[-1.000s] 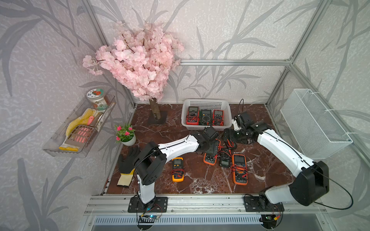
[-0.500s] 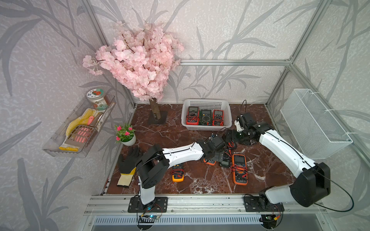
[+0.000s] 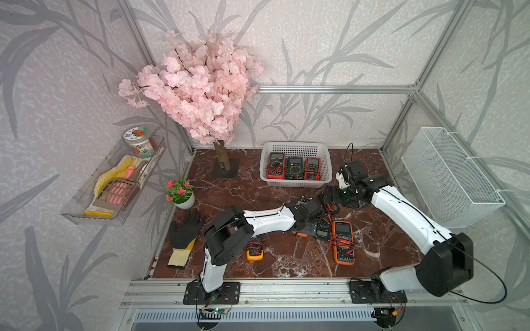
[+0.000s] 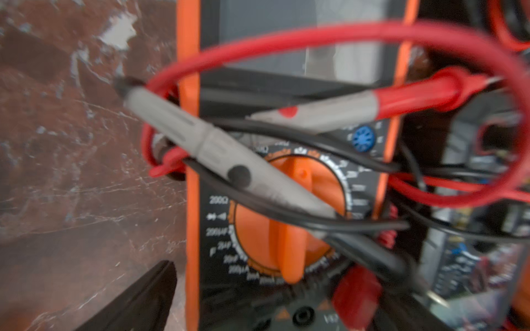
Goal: Put the multimeter into the basket
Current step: Pick up the multimeter from the center of the board.
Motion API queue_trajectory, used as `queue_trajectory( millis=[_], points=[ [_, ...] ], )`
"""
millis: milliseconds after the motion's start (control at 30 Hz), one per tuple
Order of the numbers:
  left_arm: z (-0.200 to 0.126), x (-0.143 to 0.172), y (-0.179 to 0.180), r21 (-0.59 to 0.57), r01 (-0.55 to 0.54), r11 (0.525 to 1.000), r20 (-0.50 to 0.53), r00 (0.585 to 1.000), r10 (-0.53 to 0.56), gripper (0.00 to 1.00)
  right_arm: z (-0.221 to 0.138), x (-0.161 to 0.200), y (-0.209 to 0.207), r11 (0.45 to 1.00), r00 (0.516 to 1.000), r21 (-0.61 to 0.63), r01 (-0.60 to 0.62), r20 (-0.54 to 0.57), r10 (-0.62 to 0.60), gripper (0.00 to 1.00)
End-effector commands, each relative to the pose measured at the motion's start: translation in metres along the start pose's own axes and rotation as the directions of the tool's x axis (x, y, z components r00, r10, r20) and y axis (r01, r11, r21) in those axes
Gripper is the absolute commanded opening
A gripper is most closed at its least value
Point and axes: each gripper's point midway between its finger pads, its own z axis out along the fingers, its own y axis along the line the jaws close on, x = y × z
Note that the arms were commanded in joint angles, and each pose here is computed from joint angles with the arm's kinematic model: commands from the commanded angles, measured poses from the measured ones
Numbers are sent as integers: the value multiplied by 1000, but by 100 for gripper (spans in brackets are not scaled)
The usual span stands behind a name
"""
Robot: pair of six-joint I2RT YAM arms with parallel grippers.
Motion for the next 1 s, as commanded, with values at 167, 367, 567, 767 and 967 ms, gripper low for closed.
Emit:
queue_trajectory(
  millis=[167, 367, 567, 767, 967],
  points=[
    [19, 8, 7, -42, -28, 999, -24, 999, 27, 90, -8, 4, -4, 1000, 1000, 3, -9, -2, 9, 99],
    [13, 1, 5, -23, -41, 999, -9, 999, 41, 76, -9, 6, -3, 1000, 1000, -4, -9, -4, 9, 99],
    [13, -3, 6, -14, -44, 999, -10, 999, 44, 57, -9, 8, -4, 1000, 1000, -2, -11, -9, 11, 99],
    [-1, -9, 10, -26, -61, 998, 8, 998, 61, 17, -10, 7, -2, 1000, 1000, -10, -14, -4, 14, 99],
    [-24, -12, 22, -55, -76, 996, 29, 997, 77, 0, -9, 5, -1, 1000, 1000, -15, -17, -2, 17, 99]
  ],
)
